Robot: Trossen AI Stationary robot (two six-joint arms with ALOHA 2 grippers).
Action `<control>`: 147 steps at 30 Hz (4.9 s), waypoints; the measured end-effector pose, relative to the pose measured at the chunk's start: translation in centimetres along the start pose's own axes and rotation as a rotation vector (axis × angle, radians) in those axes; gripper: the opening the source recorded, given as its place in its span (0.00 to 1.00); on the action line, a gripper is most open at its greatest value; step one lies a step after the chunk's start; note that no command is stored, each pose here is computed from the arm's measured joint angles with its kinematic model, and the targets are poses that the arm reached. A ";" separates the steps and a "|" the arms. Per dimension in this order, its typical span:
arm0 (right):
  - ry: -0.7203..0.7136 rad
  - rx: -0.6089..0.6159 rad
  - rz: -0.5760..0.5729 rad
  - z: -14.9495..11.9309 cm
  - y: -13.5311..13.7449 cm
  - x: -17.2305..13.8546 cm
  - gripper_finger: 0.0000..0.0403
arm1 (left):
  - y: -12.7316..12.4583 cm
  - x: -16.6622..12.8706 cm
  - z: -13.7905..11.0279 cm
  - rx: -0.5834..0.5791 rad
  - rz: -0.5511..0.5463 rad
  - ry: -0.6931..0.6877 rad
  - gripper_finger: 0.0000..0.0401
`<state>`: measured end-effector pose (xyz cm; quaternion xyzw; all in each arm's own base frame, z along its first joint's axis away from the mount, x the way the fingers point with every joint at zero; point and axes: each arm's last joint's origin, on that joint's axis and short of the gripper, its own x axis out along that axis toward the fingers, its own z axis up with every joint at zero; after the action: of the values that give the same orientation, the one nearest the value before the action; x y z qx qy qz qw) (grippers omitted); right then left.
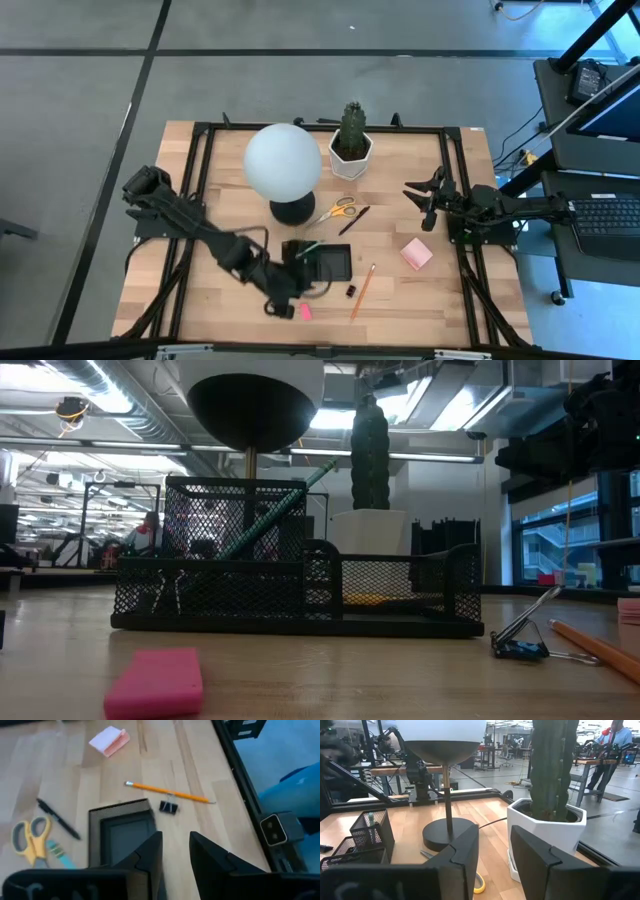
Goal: Pick and place office supplies into organizer
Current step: Put the left black binder clip into the desk organizer
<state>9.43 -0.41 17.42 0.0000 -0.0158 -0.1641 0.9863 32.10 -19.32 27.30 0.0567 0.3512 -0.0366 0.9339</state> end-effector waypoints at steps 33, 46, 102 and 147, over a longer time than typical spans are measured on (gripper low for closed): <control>0.000 0.052 0.000 0.0 0.0 0.0 0.29 | -5.3 5.1 -3.8 -0.273 0.103 0.796 0.20; 0.001 0.054 0.000 0.0 0.0 0.0 0.29 | -3.6 6.3 -3.1 -0.559 0.170 0.785 0.39; 0.000 0.052 0.000 0.0 0.0 0.0 0.29 | -4.1 10.3 -6.3 -0.745 0.251 1.003 0.14; 0.000 0.052 0.000 0.0 0.0 0.0 0.29 | -0.7 7.1 -2.1 -0.365 0.381 0.590 0.01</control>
<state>9.44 -0.41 17.42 0.0257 -0.0199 -0.1636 0.9860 35.94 -19.89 21.00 -0.0380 0.5885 0.2185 0.7775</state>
